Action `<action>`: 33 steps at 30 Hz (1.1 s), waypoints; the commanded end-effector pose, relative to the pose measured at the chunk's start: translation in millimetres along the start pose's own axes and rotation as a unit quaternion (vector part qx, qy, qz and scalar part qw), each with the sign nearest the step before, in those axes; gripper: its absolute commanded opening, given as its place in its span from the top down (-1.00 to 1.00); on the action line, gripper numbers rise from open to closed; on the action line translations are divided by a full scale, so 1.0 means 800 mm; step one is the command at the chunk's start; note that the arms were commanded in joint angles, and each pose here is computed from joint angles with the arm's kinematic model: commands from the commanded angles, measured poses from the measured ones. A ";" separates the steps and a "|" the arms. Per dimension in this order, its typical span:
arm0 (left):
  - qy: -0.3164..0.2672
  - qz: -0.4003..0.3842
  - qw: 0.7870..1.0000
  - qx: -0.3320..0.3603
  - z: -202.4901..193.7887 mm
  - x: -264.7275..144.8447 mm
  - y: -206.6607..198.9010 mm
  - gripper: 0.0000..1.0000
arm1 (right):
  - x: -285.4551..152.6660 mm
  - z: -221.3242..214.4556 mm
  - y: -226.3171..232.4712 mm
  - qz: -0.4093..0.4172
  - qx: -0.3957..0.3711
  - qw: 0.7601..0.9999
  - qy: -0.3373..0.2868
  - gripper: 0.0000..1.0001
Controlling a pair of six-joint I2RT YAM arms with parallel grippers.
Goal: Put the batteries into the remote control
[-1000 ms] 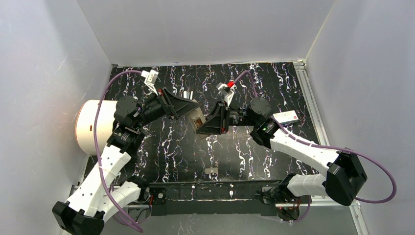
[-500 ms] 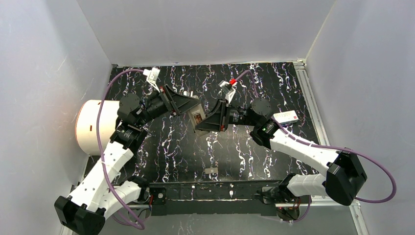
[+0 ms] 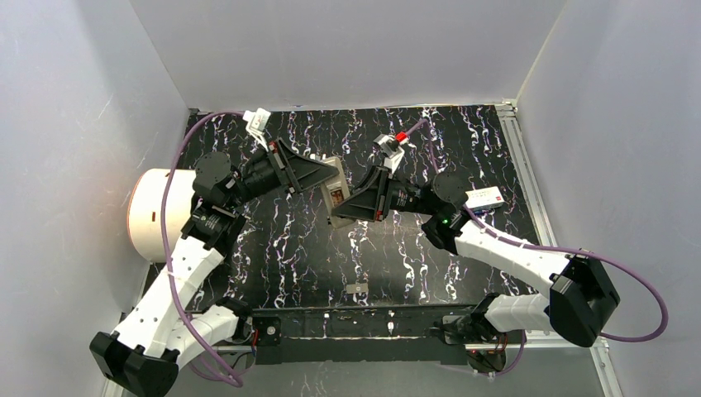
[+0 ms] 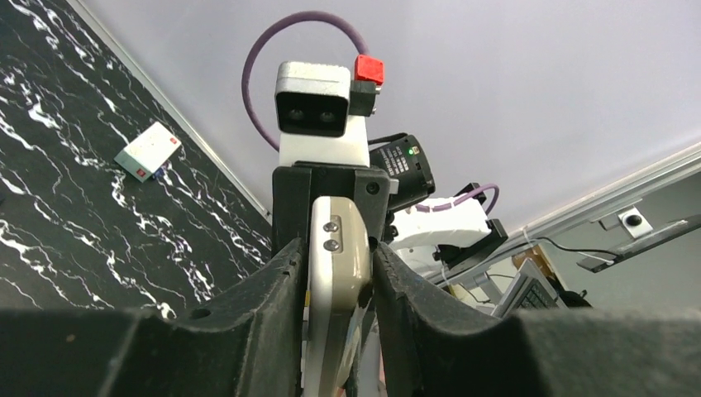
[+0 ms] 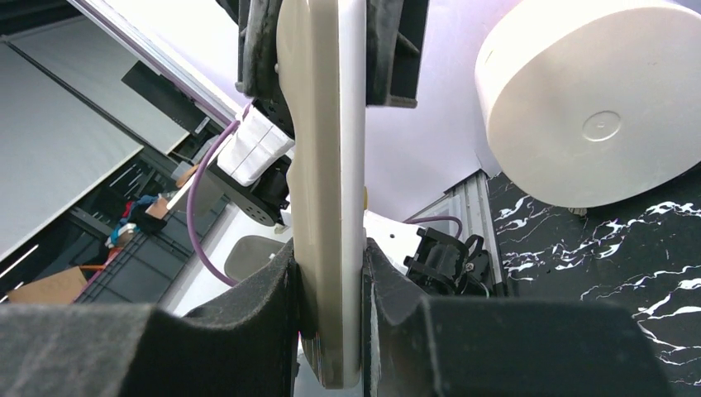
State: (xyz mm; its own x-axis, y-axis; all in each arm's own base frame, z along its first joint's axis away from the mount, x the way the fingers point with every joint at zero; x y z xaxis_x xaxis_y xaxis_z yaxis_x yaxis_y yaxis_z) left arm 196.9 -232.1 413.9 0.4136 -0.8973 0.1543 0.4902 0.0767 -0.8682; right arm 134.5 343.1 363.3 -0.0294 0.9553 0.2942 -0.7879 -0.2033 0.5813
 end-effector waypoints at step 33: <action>-0.102 0.246 0.933 0.242 0.011 -0.100 0.097 1.00 | -0.103 -0.034 -0.211 -0.551 0.017 0.830 0.090 -0.19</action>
State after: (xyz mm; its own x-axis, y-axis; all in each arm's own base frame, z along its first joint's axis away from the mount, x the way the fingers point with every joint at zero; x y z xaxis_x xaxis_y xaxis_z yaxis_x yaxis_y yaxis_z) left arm 207.5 -159.1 337.2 0.7719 -0.6284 -0.0965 0.4489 0.6463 -0.6171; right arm 232.7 330.1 313.8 0.5361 0.8259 -0.1746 -0.6503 0.5360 0.5384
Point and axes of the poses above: each gripper's point midway between its finger pads, its own x axis out along the fingers, its own y axis along the line the jaws close on, z = x × y, the point moved 2 cm from there along -x, back along the fingers, and after that the axes turned 10 degrees about -x, right-handed, at the moved point
